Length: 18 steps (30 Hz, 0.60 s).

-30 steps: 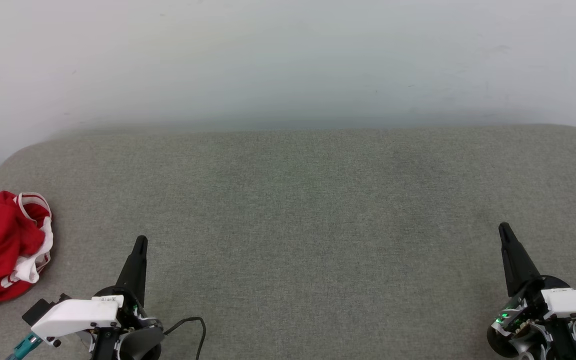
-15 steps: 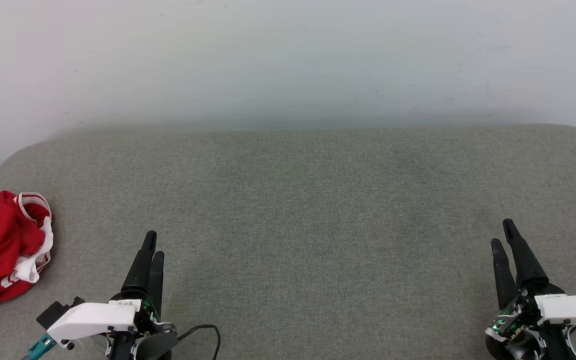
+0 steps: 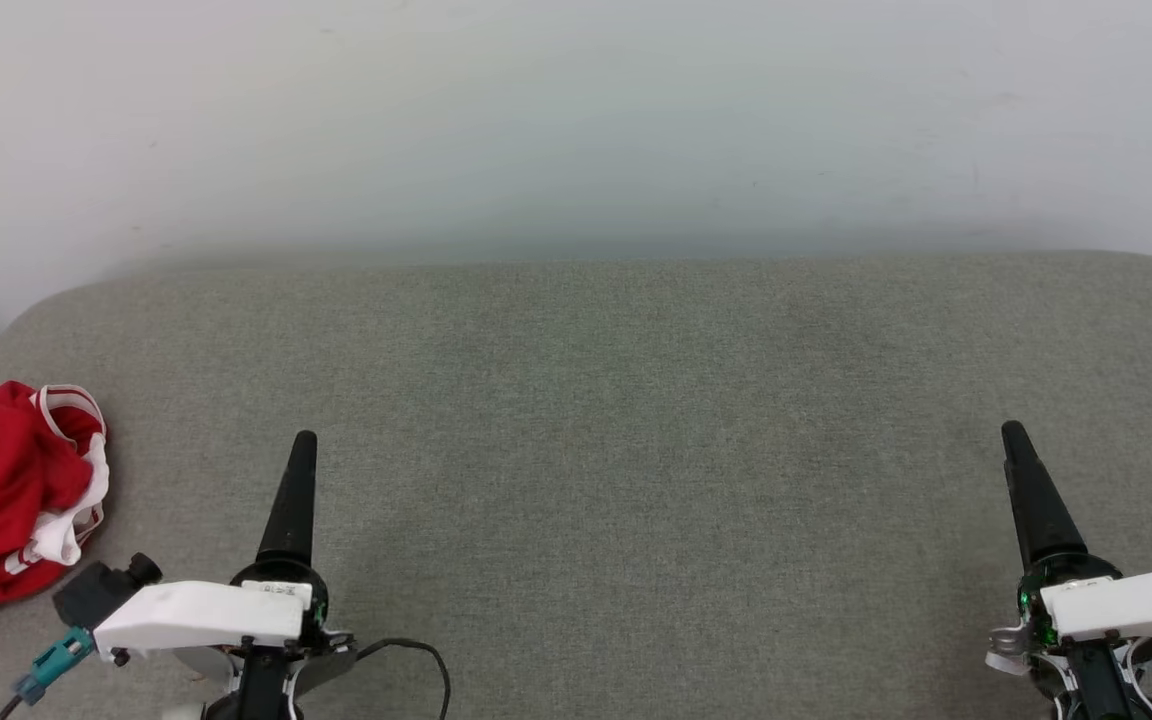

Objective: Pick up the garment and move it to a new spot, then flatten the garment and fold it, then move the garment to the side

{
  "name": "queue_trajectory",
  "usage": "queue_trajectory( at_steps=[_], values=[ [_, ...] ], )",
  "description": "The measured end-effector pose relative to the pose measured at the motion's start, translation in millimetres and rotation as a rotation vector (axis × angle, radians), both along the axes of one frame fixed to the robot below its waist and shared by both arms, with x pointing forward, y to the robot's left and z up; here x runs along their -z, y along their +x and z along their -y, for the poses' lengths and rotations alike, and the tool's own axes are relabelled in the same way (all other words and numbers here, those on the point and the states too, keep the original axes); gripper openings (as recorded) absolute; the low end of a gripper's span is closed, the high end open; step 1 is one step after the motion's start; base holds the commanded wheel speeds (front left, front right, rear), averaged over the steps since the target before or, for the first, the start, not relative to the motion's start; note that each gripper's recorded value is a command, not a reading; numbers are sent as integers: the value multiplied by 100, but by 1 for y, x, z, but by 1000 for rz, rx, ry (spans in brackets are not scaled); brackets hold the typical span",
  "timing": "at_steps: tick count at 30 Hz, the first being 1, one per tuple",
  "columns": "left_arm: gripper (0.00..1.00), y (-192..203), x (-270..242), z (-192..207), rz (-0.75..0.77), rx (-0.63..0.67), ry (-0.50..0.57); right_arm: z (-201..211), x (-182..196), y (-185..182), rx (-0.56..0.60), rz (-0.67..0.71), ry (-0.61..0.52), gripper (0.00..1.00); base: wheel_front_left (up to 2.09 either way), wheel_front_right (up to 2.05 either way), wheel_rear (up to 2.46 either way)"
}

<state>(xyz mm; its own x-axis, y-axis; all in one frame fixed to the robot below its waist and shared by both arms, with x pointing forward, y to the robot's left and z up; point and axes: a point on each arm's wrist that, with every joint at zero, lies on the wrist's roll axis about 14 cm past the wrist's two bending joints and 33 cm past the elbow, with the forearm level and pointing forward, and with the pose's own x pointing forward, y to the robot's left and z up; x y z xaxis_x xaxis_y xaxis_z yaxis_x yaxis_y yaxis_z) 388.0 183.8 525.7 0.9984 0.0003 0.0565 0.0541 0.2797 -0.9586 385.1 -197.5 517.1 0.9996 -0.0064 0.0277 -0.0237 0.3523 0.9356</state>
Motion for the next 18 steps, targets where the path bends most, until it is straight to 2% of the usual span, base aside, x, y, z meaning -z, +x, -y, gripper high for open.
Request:
queue_trajectory(
  at_steps=[1,2,6,7,8,9,18],
  values=[
    [100,0,-1,3,4,7,46,0,-1,0,1,1,-37,100,0,0,0],
    [100,0,-1,3,4,7,46,0,-1,0,1,1,-37,100,0,0,0],
    [100,1,-9,9,32,15,191,-3,-4,0,-2,12,-203,100,0,0,0],
    [100,1,-9,9,32,15,191,-3,-4,0,-2,12,-203,100,0,0,0],
    [100,1,-10,12,36,18,249,-4,-5,0,-3,17,-258,100,0,0,0],
    [100,1,-10,12,36,18,249,-4,-5,0,-3,17,-258,100,0,0,0],
    [100,-1,-9,23,48,40,488,-12,-7,-1,-27,29,-447,100,0,0,0]
  ],
)
